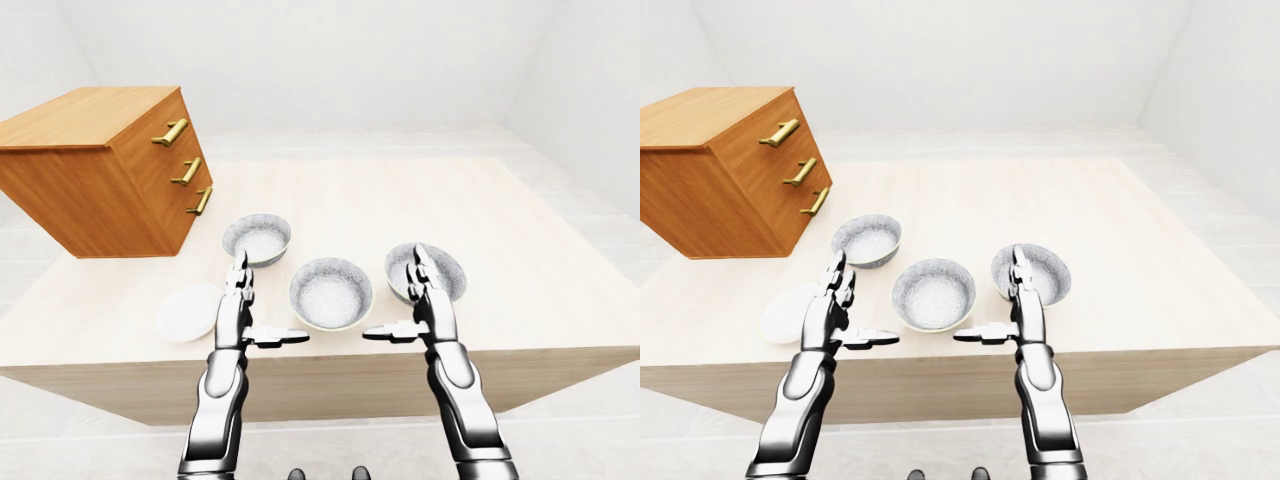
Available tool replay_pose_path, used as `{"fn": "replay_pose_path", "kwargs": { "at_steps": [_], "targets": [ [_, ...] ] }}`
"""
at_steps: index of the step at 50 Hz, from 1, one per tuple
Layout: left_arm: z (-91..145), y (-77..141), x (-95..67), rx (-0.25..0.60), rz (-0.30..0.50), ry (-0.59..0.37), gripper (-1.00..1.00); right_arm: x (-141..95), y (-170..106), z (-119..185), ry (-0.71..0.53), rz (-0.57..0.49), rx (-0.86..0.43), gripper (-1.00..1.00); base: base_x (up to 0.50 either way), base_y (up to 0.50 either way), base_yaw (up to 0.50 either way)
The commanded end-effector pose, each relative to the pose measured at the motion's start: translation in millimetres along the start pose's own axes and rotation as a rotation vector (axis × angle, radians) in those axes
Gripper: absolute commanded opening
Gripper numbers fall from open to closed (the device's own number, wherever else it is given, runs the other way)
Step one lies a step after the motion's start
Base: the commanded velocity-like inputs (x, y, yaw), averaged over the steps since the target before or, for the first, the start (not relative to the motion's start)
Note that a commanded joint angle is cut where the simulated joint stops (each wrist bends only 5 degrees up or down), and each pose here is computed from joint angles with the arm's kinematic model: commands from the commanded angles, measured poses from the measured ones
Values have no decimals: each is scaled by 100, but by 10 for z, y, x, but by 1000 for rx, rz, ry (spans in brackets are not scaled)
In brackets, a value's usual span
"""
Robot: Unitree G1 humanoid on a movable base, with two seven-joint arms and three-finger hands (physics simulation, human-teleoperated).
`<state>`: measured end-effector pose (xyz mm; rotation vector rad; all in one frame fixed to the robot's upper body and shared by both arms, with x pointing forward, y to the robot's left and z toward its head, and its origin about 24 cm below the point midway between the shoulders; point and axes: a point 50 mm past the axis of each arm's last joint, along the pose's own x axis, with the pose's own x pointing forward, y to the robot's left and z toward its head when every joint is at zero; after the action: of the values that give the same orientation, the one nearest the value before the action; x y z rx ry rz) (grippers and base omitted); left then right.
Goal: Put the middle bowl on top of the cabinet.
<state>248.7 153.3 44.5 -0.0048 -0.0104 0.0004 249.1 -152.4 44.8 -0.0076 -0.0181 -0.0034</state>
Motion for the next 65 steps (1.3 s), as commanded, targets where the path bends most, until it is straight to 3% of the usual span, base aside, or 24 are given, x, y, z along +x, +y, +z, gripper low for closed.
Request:
{"fn": "replay_pose_path", "kwargs": {
  "at_steps": [1,6,11,12,14,18,29,39,45,47,51,52,56,57,60,62,63,65],
  "targets": [
    [90,130,-24,-9,1,-11,100,-18,-71,128,-5,-17,-4,100,0,0,0],
    [303,188,-86,-16,8,-82,100,-58,-63,313,-80,-34,-8,100,0,0,0],
    [226,195,-101,-9,-3,-54,100,-75,-39,386,-111,-8,-12,100,0,0,0],
    [381,195,-129,0,-7,-115,100,-86,-39,417,-125,-6,-8,100,0,0,0],
    [302,200,-140,0,-7,-81,100,-89,-47,459,-143,-12,-12,100,0,0,0],
    [431,223,-196,-2,-4,-137,100,-98,-50,513,-166,-6,-35,100,0,0,0],
    [677,213,-246,5,1,-245,100,-144,-91,770,-277,-16,-57,100,-6,50,0],
    [584,220,-214,37,13,-201,100,-203,-46,715,-253,16,-65,100,-6,50,0],
    [663,242,-281,33,6,-235,100,-234,-92,811,-295,9,-55,100,-6,50,0],
    [692,222,-287,13,-49,-249,100,-254,-98,833,-305,13,-53,100,-6,50,0],
    [687,240,-280,16,-36,-247,100,-274,-95,831,-303,15,-58,100,-5,50,0],
    [808,241,-301,23,-36,-300,100,-280,-95,832,-304,16,-59,100,-5,50,0],
    [691,251,-302,16,-35,-249,100,-283,-109,840,-308,15,-46,100,-4,50,0],
    [840,250,-323,25,-33,-315,100,-285,-117,835,-305,4,-50,100,0,23,0],
    [876,258,-318,27,-34,-331,100,-293,-132,869,-322,21,-31,100,0,0,0],
    [752,263,-308,18,-34,-277,100,-300,-136,871,-322,15,-35,100,0,0,0],
    [848,265,-324,21,-34,-320,100,-302,-139,877,-325,14,-34,100,0,0,0],
    [742,273,-329,10,-31,-273,100,-308,-140,886,-329,16,-34,100,0,0,0]
  ]
}}
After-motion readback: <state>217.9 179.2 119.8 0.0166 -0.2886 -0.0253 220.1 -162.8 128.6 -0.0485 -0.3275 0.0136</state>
